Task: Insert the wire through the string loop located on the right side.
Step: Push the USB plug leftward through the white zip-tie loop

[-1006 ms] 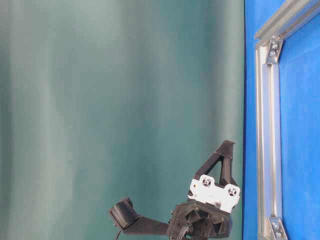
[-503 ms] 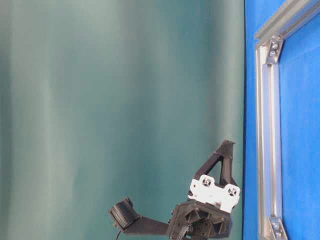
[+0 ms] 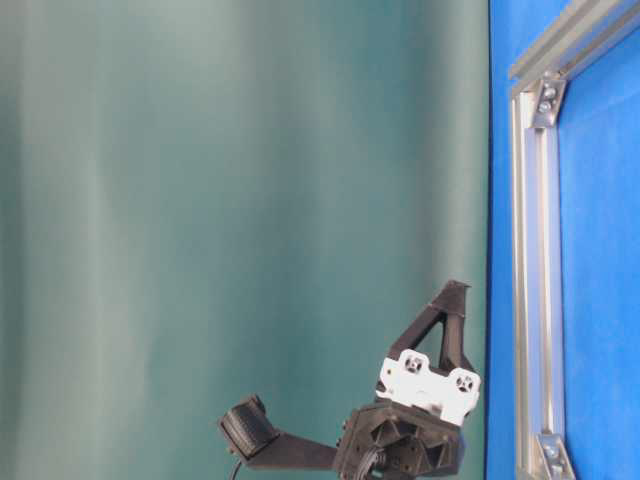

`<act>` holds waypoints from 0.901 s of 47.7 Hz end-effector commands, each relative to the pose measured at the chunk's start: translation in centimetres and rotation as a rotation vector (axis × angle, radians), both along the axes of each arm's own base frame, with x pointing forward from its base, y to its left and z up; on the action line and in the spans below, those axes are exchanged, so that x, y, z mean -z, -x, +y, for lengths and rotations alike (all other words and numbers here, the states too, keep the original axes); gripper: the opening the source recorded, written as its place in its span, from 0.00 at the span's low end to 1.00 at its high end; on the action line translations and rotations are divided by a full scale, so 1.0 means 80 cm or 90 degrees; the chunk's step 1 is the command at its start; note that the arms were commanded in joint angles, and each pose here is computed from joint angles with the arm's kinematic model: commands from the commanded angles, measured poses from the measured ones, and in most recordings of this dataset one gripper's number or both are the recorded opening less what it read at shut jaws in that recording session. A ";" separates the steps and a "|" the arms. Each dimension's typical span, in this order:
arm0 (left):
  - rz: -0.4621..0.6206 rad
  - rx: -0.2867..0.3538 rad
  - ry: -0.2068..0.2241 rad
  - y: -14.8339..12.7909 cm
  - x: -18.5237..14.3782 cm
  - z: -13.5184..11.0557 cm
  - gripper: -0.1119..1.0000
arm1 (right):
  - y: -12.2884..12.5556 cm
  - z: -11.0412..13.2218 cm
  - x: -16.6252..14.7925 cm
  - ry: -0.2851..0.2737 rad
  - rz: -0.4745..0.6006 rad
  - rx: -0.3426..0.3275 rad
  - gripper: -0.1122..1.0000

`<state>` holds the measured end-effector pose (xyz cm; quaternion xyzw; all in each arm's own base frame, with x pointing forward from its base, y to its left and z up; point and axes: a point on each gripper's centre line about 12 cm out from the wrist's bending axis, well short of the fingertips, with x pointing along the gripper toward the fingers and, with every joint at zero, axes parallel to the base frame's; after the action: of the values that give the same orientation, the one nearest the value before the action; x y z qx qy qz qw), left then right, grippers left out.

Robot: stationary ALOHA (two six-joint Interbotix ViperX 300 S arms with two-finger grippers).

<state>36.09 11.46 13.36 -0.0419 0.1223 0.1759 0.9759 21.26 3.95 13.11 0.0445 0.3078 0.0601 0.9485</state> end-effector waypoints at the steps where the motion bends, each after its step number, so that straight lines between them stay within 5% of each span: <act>1: -0.027 0.000 -0.009 -0.003 -0.018 0.001 0.10 | -0.004 0.000 -0.006 -0.001 -0.016 0.000 0.07; 43: -0.027 0.000 -0.009 -0.003 -0.018 0.001 0.10 | -0.010 0.001 -0.012 -0.006 -0.046 0.002 0.07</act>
<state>36.05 11.45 13.32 -0.0419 0.1230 0.1759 0.9758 21.42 3.96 13.36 0.0458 0.2940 0.0607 0.9528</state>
